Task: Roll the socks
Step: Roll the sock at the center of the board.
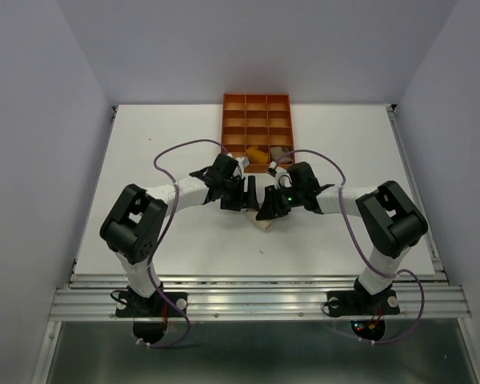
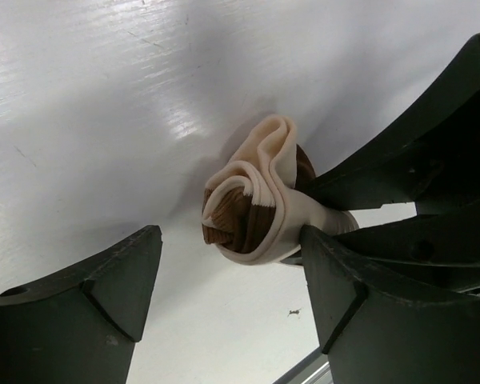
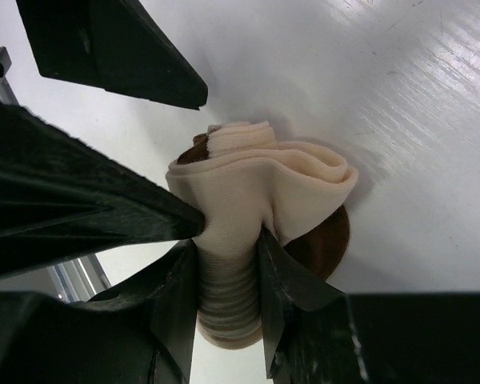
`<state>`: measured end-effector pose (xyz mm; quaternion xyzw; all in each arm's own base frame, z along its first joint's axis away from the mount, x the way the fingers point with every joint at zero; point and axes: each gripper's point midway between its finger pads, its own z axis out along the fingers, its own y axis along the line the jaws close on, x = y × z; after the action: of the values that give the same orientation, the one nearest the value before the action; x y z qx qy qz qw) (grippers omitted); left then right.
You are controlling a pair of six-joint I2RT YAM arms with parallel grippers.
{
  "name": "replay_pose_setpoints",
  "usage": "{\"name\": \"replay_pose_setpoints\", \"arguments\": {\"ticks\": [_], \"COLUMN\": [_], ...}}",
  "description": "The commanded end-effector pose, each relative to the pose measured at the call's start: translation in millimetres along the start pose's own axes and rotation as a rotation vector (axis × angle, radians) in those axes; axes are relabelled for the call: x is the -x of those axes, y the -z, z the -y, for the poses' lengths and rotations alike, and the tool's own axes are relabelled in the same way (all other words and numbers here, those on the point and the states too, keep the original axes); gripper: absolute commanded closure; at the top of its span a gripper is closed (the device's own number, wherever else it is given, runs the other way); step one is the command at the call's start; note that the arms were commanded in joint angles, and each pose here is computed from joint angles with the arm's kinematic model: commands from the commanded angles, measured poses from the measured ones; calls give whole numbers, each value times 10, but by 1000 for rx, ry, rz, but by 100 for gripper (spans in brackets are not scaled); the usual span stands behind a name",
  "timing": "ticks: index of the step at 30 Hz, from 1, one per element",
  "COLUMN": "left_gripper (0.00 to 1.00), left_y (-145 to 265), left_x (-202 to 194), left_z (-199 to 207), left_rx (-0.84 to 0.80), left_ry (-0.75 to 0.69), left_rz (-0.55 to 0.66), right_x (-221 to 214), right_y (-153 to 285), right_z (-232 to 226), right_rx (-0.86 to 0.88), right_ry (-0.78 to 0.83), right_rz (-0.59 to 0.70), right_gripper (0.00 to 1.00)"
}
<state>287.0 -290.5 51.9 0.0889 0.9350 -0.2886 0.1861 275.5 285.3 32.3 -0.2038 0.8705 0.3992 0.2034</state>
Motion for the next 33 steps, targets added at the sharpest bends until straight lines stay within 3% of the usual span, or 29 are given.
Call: {"name": "replay_pose_setpoints", "arguments": {"ticks": [1, 6, 9, 13, 15, 17, 18, 20, 26, 33], "left_gripper": [23, 37, 54, 68, 73, 85, 90, 96, 99, 100], "left_y": [-11, -83, -125, -174, -210, -229, -237, -220, -231, -181], "left_x": [181, 142, 64, -54, -90, -149, -151, -153, -223, -186], "left_z": [151, 205, 233, 183, 106, 32, -1, -57, -143, -182], "left_rx": [-45, -87, -119, -102, -66, -28, -6, 38, 136, 230], "left_ry": [-27, -12, -5, -3, 8, 10, 8, 4, 8, 17], "left_rz": [33, 6, -18, -49, -57, -79, -75, -73, -134, -159], "right_x": [-638, -663, -643, -582, -540, -484, -429, -295, -22, 39], "right_y": [4, -1, -8, 0, 14, 34, 62, 132, 359, 490], "right_z": [360, 369, 365, 370, 354, 358, 327, 271, 120, -43], "right_rx": [-133, -133, -131, -143, -145, -161, -160, -166, -200, -312], "right_ry": [-64, -68, -66, -55, -51, -43, -31, 9, 121, 300], "right_rz": [-173, -180, -176, -158, -146, -127, -113, -83, -9, 40], "right_gripper": [99, 99, 99, 97, 89, 79, 61, 54, 35, 32]}}
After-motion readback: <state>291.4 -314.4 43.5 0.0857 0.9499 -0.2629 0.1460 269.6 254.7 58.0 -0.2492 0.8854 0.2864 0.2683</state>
